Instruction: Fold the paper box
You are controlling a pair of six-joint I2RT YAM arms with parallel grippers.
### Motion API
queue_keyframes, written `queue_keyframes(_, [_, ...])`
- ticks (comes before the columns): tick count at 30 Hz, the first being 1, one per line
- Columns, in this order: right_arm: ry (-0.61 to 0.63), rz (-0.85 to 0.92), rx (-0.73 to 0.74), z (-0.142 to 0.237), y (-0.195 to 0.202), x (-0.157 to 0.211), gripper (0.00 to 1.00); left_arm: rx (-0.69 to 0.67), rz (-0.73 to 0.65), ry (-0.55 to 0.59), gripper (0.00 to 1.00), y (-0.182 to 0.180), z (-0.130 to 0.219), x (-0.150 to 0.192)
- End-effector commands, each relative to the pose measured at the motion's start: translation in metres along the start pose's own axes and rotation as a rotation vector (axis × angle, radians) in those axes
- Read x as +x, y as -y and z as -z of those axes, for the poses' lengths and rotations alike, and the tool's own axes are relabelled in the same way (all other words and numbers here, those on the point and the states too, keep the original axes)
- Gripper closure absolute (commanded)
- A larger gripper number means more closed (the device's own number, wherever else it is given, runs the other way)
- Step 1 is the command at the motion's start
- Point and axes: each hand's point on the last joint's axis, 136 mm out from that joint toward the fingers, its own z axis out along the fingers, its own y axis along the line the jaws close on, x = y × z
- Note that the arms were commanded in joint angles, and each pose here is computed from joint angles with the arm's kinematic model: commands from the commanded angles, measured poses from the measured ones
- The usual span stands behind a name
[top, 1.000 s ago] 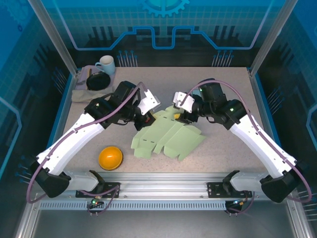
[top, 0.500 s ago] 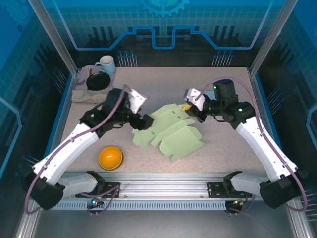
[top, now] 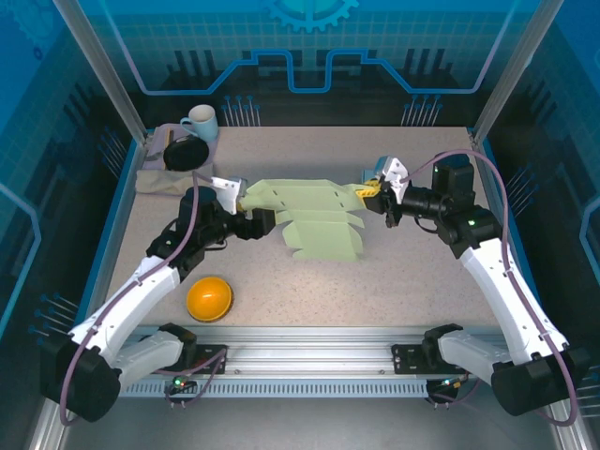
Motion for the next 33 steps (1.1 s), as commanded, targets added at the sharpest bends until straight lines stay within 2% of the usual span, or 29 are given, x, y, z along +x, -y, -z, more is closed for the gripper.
queue_keyframes(1, [0.048, 0.003, -0.056, 0.005, -0.009, -0.006, 1.0, -0.018, -0.009, 0.036, 0.09, -0.003, -0.003, -0.01])
queue_keyframes(4, [0.046, -0.005, -0.069, 0.004, -0.01, -0.005, 1.0, 0.006, -0.031, 0.055, 0.17, 0.002, 0.0, -0.013])
queue_keyframes(5, [0.045, -0.006, -0.071, 0.004, -0.01, -0.004, 1.0, 0.044, -0.039, 0.066, 0.25, 0.009, 0.003, -0.016])
queue_keyframes(7, [0.046, -0.005, -0.077, 0.003, -0.011, -0.003, 1.0, 0.104, -0.061, 0.093, 0.49, 0.022, 0.01, -0.021])
queue_keyframes(14, [0.03, -0.016, -0.035, 0.004, -0.003, -0.002, 1.0, 0.054, -0.088, 0.102, 1.0, 0.021, 0.024, -0.028])
queue_keyframes(15, [0.026, -0.017, -0.013, 0.004, 0.0, -0.002, 0.96, 0.038, -0.087, 0.096, 1.0, 0.02, 0.025, -0.027])
queue_keyframes(17, [0.021, -0.024, 0.035, 0.006, 0.008, -0.005, 0.81, 0.0, -0.1, 0.095, 1.0, 0.019, 0.03, -0.029])
queue_keyframes(20, [0.005, -0.011, 0.114, 0.012, 0.019, -0.014, 0.43, -0.081, -0.16, 0.064, 1.0, 0.018, 0.036, -0.029])
queue_keyframes(21, [-0.001, 0.012, 0.139, 0.016, 0.022, -0.022, 0.38, -0.116, -0.191, 0.036, 1.0, 0.018, 0.037, -0.029])
queue_keyframes(25, [-0.097, 0.117, 0.111, 0.017, 0.015, -0.035, 0.36, -0.224, -0.346, -0.077, 1.0, 0.021, 0.036, -0.026])
queue_keyframes(27, [-0.162, 0.227, 0.084, 0.01, 0.008, -0.036, 0.37, -0.25, -0.42, -0.125, 1.0, 0.026, 0.033, -0.024])
queue_keyframes(33, [-0.348, 0.499, 0.06, -0.016, 0.009, -0.029, 0.36, -0.26, -0.507, -0.13, 1.0, 0.037, 0.034, -0.037])
